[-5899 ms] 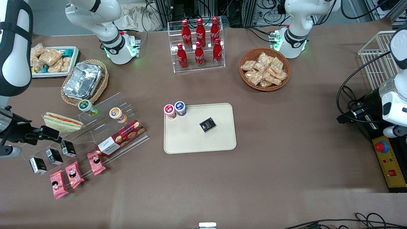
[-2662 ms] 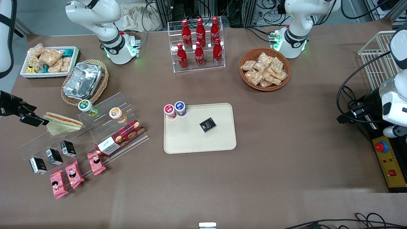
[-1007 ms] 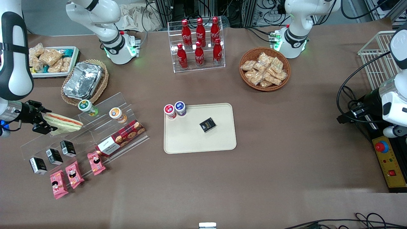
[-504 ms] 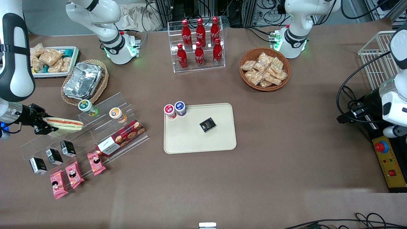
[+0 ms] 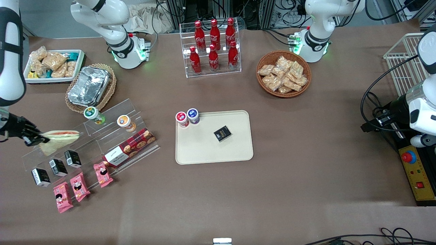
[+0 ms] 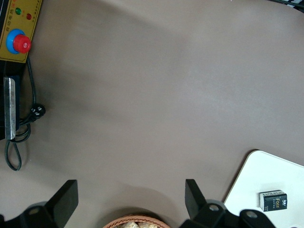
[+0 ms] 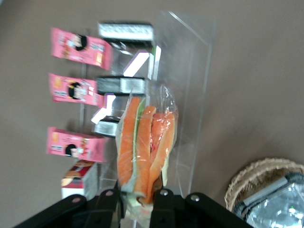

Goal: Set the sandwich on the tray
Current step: 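Lift the sandwich out of the acrylic stand with the right gripper, then carry the sandwich over the cream tray with the right gripper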

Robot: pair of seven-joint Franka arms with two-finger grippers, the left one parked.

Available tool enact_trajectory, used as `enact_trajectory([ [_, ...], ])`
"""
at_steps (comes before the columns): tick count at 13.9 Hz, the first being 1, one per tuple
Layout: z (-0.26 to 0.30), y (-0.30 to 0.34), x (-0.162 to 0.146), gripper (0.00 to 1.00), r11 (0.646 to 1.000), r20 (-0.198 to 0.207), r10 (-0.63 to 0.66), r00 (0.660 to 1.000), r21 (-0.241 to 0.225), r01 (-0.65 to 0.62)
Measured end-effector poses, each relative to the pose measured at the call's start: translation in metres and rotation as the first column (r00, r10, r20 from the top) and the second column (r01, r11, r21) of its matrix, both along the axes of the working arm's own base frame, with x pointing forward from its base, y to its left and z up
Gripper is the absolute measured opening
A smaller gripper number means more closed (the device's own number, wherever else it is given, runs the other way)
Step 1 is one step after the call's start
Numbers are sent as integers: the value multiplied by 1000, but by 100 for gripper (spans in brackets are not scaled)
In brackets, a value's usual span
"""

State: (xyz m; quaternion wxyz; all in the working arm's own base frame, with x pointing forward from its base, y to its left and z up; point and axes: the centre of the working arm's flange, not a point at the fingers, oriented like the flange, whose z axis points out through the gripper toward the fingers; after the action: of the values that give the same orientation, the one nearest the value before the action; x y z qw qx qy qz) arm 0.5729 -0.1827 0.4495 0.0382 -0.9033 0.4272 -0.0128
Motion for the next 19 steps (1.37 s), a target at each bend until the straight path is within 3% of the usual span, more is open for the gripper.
enact_trajectory([
  [3,40,23,19,20,984,70,174,982,-55,-170],
  [5,63,39,26,19,967,77,249,965,-83,-243],
  [9,91,60,35,18,898,103,436,894,-108,-426],
  [11,104,104,44,18,852,120,522,845,-111,-511],
  [13,114,158,50,18,763,136,647,751,-127,-634],
  [15,118,195,50,18,643,135,766,629,-147,-752],
  [18,120,255,46,18,422,109,906,408,-182,-888],
  [19,120,283,42,19,326,68,945,319,-209,-922],
])
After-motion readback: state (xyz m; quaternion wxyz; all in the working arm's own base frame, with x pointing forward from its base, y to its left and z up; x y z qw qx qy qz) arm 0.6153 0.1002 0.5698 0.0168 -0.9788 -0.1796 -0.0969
